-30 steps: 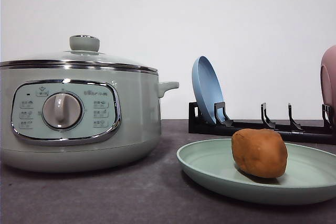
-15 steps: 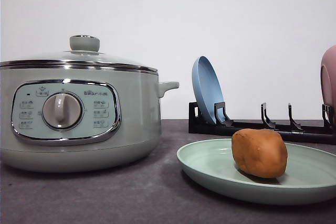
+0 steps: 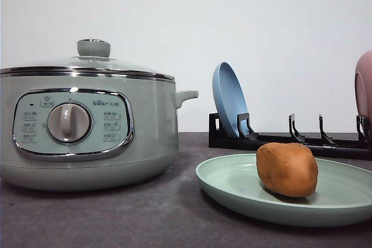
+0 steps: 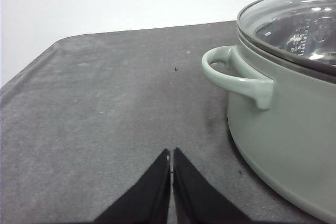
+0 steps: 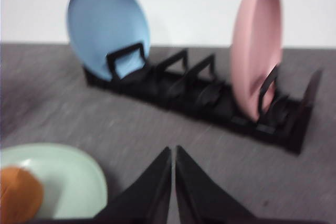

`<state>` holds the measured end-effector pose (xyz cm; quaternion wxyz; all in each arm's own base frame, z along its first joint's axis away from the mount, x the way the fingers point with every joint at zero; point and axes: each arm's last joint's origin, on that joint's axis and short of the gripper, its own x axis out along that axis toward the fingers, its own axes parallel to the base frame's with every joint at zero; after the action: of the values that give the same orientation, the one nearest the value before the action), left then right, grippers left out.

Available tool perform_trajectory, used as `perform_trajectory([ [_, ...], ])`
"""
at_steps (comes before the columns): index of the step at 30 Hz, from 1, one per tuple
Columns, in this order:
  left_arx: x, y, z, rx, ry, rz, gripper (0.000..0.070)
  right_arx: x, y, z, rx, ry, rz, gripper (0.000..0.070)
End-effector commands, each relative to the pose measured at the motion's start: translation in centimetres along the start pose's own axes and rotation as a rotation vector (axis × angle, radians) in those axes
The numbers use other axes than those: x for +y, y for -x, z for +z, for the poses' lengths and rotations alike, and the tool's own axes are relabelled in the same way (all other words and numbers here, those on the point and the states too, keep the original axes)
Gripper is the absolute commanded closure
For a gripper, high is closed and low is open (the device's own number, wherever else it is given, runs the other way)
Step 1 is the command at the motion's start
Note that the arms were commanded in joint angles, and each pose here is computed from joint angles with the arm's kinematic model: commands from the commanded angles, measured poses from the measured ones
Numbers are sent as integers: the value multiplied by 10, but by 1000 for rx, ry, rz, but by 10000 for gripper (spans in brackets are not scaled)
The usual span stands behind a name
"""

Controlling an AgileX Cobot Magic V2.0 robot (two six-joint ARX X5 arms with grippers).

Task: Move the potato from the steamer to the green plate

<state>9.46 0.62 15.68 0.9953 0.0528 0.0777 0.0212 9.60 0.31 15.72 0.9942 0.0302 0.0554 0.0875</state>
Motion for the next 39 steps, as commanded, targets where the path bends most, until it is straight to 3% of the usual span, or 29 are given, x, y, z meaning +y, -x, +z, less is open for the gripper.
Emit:
perform_trajectory([
  [1,0,-2,-7,27,7,5,700,1,0,-4,25,0,13,700],
  [39,0,-2,-7,27,7,5,700,2,0,-5,43,-8,22,700],
])
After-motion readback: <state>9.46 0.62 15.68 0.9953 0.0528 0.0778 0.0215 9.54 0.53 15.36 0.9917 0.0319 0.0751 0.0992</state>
